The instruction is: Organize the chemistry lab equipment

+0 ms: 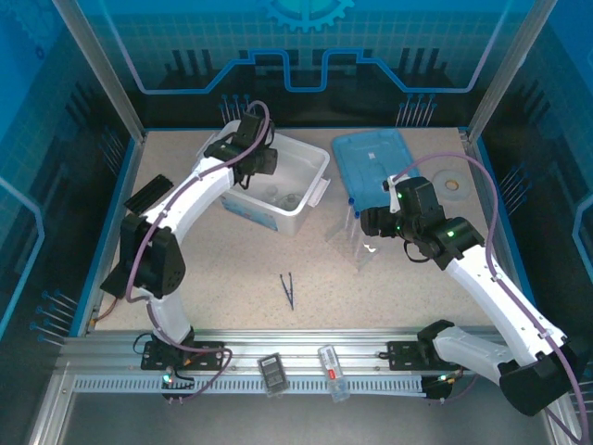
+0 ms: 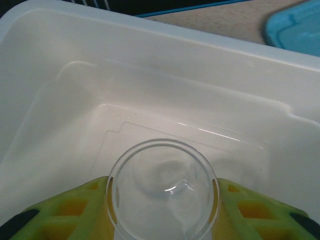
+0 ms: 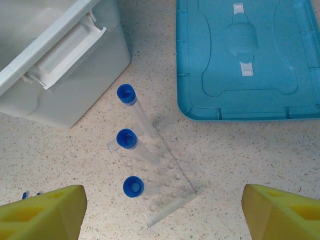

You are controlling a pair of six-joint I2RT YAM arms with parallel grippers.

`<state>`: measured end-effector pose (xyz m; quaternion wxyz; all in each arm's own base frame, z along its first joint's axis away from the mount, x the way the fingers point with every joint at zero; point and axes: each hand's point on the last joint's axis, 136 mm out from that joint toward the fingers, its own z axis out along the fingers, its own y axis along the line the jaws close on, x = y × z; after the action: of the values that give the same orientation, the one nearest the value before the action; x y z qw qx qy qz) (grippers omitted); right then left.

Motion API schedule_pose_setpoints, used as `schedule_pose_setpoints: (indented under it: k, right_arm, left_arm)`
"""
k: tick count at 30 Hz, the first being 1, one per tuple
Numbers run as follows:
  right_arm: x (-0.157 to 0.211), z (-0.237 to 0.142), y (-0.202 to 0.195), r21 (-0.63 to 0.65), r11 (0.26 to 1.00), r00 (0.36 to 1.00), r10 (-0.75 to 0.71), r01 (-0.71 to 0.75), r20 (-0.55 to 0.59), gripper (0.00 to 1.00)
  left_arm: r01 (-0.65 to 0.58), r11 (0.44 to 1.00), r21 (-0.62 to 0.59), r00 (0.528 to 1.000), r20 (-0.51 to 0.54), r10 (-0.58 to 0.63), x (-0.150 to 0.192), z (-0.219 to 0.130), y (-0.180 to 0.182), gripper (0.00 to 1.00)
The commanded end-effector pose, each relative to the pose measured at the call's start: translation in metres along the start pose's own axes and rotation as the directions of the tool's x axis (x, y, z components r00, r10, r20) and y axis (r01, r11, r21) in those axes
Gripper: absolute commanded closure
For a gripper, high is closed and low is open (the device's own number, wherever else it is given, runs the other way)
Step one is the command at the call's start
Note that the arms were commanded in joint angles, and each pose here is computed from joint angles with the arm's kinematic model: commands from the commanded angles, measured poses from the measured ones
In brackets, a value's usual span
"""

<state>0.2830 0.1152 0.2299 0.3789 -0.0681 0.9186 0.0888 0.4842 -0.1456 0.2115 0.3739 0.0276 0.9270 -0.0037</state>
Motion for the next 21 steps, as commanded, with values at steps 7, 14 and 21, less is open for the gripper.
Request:
schedule_pose_setpoints:
  k: [7,14,21]
  right_arm:
    - [-0.002,-0.003,-0.002,-0.010,1.000,1.000,0.018,-0.018,0.012,0.18]
    - [-0.002,-0.002,-0.002,-0.010,1.000,1.000,0.021,-0.021,0.007,0.18]
    - [-0.001,-0.002,-0.004,-0.007,1.000,1.000,0.026,-0.026,0.008,0.18]
  left_arm:
    - [0.104,0.994,-0.035,0.994,-0.023,-0.105,-0.008,0.037,0.036,0.66]
    - [0.133,0.989,-0.057,0.988,-0.066,-0.137,0.003,0.061,0.050,0.67]
    - [0.141,0.988,-0.060,0.982,-0.119,-0.148,0.016,0.081,0.051,0.67]
